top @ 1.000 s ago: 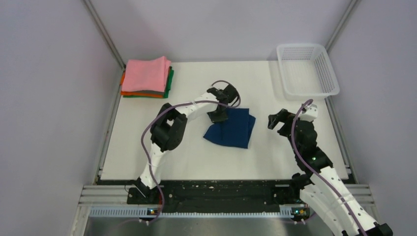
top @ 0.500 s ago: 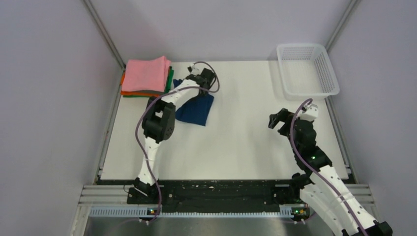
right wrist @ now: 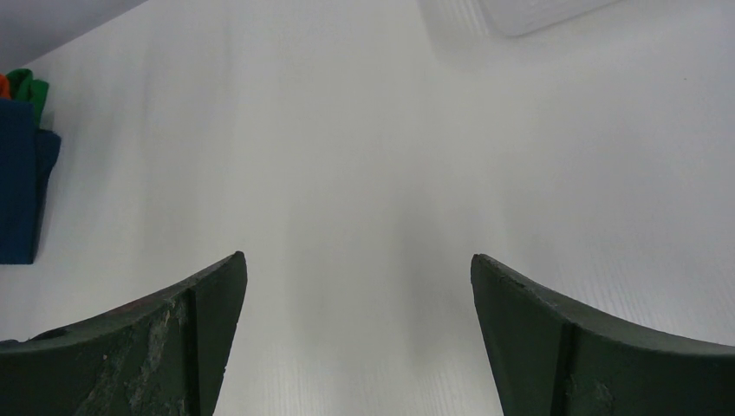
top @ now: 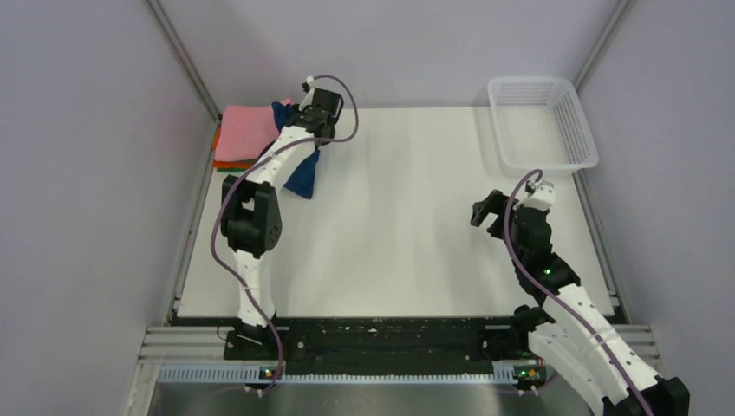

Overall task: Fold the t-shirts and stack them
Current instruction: Put the neatly folded tshirt into the corner of the board with the left arm

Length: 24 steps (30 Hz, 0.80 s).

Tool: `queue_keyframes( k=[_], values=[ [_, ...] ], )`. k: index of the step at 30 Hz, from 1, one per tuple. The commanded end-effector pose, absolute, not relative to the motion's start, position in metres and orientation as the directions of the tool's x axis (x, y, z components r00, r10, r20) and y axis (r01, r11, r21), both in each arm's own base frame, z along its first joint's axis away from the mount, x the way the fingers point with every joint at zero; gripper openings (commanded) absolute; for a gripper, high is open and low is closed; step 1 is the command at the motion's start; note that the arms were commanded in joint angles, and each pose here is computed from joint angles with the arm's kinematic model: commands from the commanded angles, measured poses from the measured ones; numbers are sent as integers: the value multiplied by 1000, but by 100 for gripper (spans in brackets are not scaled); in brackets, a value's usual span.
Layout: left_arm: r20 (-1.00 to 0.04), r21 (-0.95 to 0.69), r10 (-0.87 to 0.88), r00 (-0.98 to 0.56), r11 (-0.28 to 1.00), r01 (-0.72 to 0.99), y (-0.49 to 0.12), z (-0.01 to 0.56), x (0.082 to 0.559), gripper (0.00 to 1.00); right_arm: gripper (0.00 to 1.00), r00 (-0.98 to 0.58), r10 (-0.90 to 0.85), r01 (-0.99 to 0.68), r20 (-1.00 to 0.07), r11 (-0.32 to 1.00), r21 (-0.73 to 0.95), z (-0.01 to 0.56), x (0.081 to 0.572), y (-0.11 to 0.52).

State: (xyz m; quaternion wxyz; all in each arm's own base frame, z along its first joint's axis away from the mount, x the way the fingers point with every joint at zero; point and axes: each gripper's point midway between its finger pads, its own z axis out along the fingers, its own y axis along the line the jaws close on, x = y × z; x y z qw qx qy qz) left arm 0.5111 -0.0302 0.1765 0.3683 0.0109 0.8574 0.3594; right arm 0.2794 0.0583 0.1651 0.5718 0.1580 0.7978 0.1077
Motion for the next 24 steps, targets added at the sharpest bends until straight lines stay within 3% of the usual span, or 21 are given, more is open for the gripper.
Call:
queue_keyframes(
  k=[1,14,24],
  values=[
    [-774,510,258,-578,794,-329,-26,265,516,0,99,-248,380,109,-891,925,364,184,287,59],
    [-885,356,200,-420,872,-335,-1,357,509,0,99,-263,378,107,-888,926,363,181,287,61],
    [-885,317,185,-428,912,-262,14,339,538,0,99,-291,366,123,-884,931,345,171,290,61]
  ],
)
